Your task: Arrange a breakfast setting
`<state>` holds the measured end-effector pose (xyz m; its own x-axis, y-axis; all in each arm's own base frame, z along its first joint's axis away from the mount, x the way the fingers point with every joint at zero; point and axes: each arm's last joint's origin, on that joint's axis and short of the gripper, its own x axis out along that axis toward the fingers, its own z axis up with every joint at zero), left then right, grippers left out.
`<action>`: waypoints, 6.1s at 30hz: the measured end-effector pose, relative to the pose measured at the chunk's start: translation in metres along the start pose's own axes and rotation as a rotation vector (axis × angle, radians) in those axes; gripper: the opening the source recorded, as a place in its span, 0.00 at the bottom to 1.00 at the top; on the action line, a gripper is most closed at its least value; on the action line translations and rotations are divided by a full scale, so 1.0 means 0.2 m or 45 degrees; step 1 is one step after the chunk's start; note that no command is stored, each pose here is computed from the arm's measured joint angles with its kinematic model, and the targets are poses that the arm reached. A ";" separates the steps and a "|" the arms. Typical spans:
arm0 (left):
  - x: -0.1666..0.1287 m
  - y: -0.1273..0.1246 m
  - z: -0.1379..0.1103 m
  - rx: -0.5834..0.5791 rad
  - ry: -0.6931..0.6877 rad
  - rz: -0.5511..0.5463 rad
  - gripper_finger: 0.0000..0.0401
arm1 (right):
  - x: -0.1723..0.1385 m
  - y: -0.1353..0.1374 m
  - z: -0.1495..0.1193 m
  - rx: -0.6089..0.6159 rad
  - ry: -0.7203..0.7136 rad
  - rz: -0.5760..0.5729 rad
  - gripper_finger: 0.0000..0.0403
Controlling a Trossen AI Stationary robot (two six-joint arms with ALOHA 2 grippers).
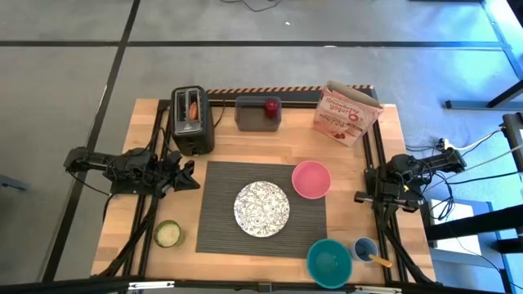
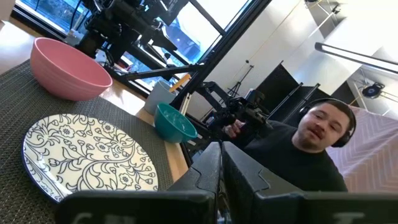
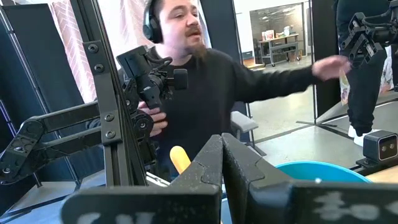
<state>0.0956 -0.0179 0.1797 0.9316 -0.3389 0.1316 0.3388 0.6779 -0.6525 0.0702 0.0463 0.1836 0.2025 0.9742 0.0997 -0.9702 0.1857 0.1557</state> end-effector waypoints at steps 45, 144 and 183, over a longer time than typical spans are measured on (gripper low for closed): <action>-0.05 -0.06 0.20 0.578 -0.741 0.560 0.03 | -0.11 -0.13 0.05 -0.132 -0.501 -1.650 0.00; 1.49 1.03 1.49 0.870 -0.289 0.903 0.29 | -0.14 -0.15 0.00 -0.263 -0.235 -1.903 0.00; 1.58 1.31 1.46 0.857 -0.092 0.378 0.49 | -0.13 -0.15 0.00 -0.291 -0.209 -1.894 0.00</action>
<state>0.5172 0.2427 0.2675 0.9951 -0.0506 0.0845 0.0568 0.9958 -0.0724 0.0939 0.0145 0.1769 0.9857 -0.1346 0.1012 0.1290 0.9898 0.0608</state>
